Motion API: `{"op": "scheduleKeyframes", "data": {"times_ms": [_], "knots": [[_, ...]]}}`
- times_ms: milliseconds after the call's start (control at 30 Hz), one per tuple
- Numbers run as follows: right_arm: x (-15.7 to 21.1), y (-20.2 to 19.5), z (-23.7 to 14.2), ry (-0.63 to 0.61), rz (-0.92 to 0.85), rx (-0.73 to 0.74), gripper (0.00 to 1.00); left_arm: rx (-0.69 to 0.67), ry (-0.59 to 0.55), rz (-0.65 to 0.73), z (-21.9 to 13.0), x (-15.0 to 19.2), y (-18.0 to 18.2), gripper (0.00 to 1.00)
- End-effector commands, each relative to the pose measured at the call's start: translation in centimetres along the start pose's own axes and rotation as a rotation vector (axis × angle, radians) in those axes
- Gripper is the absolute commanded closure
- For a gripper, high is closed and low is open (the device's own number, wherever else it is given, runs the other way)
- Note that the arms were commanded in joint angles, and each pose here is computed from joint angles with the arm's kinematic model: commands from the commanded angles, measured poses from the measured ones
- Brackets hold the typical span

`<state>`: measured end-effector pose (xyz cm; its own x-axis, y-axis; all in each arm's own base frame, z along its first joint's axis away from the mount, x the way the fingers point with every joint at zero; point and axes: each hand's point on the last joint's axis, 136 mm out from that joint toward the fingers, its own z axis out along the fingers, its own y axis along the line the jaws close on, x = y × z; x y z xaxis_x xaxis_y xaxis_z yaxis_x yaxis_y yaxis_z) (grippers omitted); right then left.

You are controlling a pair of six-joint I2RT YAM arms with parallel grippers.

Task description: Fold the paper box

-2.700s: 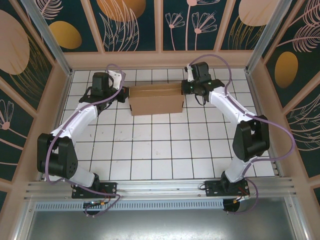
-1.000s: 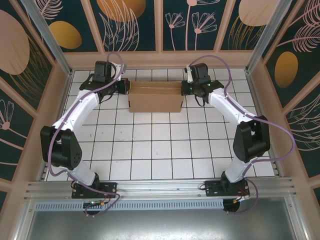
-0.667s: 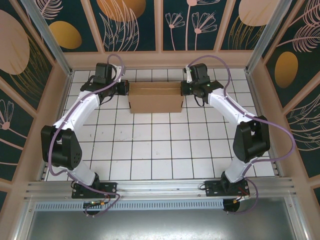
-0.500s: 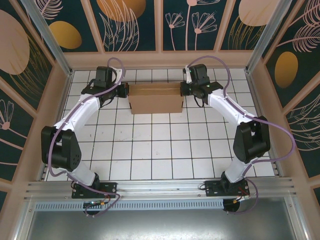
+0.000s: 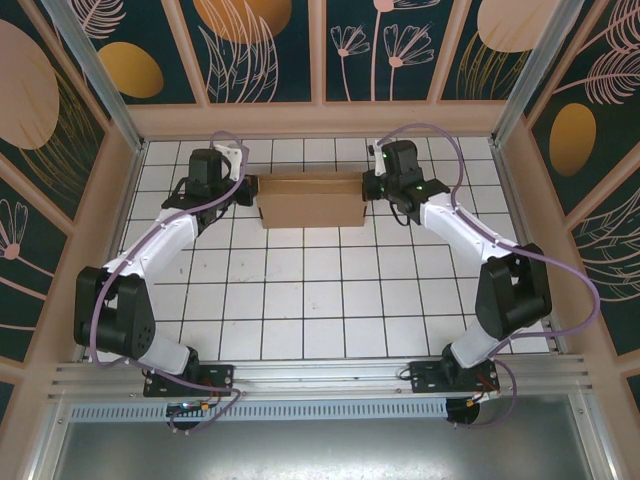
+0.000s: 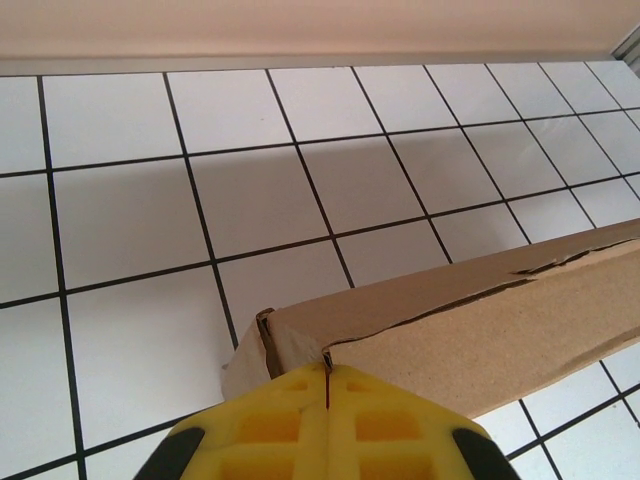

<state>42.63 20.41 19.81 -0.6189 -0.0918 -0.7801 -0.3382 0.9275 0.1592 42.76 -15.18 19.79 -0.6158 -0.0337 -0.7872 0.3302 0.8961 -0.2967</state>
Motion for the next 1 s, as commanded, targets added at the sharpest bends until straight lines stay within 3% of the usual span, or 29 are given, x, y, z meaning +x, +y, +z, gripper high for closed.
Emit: {"op": "scheduleKeyframes", "data": {"times_ms": [0,533,833,967], "knots": [[1.7,1.0,0.0,0.016,-0.003,-0.033,1.0,0.011,0.095,-0.04,0.9,3.7,-0.1,1.0],[4.0,1.2,1.2,-0.015,0.215,-0.077,1.0,0.014,0.149,-0.087,1.7,8.0,0.6,1.0],[7.3,1.1,1.7,-0.024,0.229,-0.102,1.0,-0.009,0.174,-0.1,1.6,10.0,1.1,1.0],[6.4,1.3,1.2,-0.038,0.224,-0.112,0.99,-0.004,0.179,-0.09,1.6,10.2,0.9,1.0]]}}
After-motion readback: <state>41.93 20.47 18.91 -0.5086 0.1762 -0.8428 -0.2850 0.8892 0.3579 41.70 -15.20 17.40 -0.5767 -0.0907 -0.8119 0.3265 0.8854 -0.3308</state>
